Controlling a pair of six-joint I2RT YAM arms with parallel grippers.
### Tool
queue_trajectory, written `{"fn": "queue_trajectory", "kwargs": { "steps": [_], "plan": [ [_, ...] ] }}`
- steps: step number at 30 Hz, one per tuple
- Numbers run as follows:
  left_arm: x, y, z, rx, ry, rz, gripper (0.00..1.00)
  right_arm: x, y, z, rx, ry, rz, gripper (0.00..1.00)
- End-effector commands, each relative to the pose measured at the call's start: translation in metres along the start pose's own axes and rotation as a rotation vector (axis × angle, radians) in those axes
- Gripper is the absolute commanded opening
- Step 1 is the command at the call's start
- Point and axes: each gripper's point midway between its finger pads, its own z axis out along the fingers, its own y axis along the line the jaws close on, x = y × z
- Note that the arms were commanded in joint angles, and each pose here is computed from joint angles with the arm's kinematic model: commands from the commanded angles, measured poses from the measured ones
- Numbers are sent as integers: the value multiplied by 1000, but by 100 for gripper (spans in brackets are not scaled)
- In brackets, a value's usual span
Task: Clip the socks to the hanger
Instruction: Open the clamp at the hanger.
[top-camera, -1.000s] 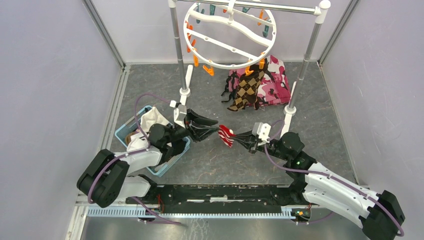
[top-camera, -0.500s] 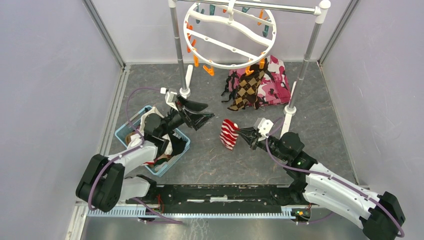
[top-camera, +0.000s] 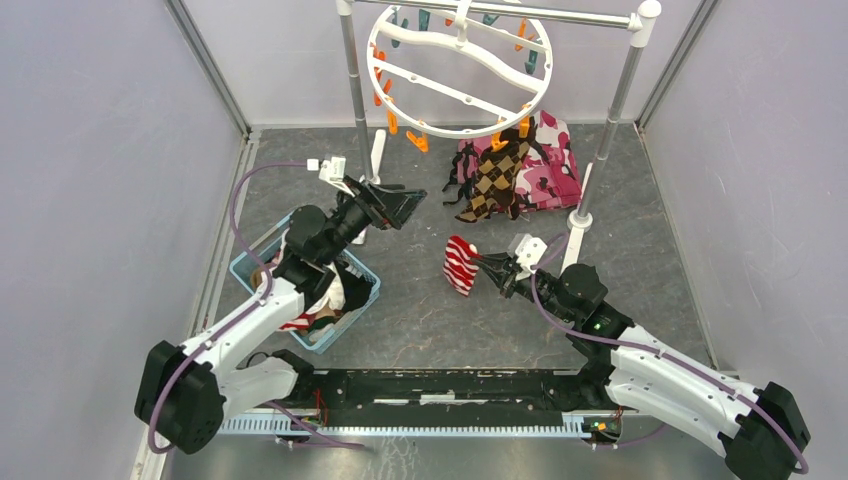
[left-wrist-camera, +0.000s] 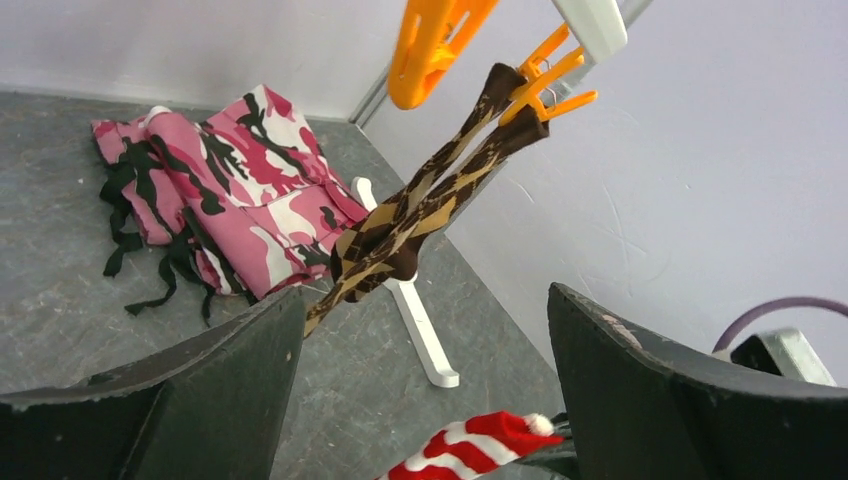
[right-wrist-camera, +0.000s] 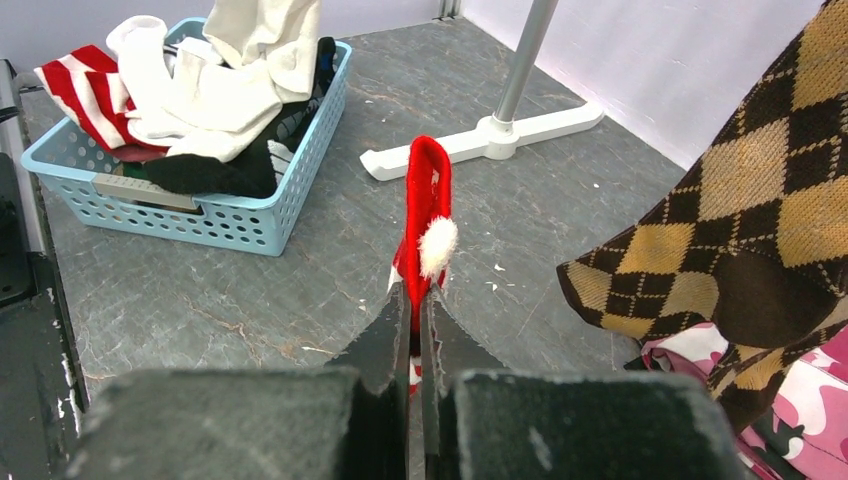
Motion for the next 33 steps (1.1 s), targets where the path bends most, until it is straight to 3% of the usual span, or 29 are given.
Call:
{"fn": "queue_trajectory", "kwargs": {
  "steps": [1, 13, 23, 33],
  "plan": [
    [-16, -3, 5, -175, -37, 77, 94, -15, -6, 2, 32, -53, 7, 0],
    [-37, 3, 21, -553, -119, 155, 70, -14, -7, -2, 40, -62, 13, 0],
    [-54, -3, 45, -550, -203, 224, 69, -13, -8, -5, 48, -63, 11, 0],
    [-68, -16, 60, -478, -300, 204, 65, -14, -9, -6, 55, -68, 9, 0]
  ]
}}
